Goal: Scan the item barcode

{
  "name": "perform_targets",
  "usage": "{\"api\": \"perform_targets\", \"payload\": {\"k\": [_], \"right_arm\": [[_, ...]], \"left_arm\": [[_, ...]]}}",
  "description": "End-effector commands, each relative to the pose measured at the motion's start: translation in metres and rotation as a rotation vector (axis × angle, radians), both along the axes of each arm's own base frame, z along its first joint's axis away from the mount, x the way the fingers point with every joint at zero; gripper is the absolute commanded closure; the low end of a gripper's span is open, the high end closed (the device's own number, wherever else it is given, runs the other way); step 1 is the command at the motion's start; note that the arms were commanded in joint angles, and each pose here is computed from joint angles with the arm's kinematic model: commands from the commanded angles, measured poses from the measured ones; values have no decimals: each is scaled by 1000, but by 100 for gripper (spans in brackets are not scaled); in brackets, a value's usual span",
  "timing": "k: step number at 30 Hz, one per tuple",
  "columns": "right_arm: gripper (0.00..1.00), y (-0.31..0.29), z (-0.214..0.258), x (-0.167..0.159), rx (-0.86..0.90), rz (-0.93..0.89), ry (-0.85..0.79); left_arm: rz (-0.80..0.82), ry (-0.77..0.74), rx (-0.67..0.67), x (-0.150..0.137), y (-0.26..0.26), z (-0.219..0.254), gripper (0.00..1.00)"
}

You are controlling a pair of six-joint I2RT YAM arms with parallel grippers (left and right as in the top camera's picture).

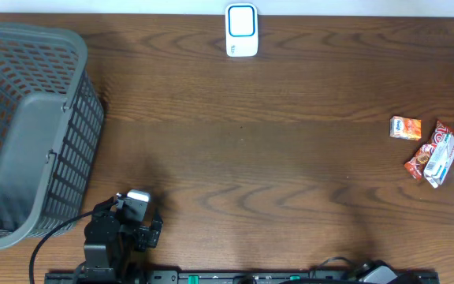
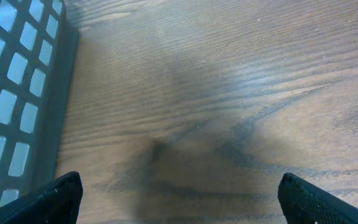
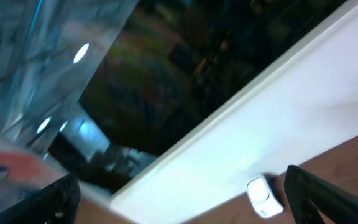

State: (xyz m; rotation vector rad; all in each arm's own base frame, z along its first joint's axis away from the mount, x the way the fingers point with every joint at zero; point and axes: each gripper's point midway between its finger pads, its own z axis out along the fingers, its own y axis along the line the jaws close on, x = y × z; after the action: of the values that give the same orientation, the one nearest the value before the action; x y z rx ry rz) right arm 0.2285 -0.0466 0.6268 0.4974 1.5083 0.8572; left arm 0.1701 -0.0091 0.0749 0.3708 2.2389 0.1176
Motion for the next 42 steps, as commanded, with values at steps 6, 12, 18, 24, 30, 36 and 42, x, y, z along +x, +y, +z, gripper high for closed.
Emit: {"api": "perform_targets", "payload": {"k": [6, 12, 18, 24, 30, 36, 42], "right_arm": [[1, 70, 21, -16, -242, 267, -141], [1, 102, 40, -48, -420, 274, -264], [1, 133, 47, -73, -516, 372, -336], [1, 155, 77, -103, -680, 314, -529], [1, 163, 87, -113, -736, 305, -602], [1, 191, 78, -153, -818, 397, -700], [1, 203, 49, -216, -1051, 230, -845]], "left_arm": [[-1, 69, 1, -8, 0, -22, 2], [-1, 69, 1, -8, 0, -22, 2], [-1, 69, 1, -8, 0, -22, 2], [-1, 69, 1, -8, 0, -22, 2], [-1, 69, 1, -8, 0, -22, 2], [-1, 69, 1, -8, 0, -22, 2], [-1, 69, 1, -8, 0, -22, 2]]}}
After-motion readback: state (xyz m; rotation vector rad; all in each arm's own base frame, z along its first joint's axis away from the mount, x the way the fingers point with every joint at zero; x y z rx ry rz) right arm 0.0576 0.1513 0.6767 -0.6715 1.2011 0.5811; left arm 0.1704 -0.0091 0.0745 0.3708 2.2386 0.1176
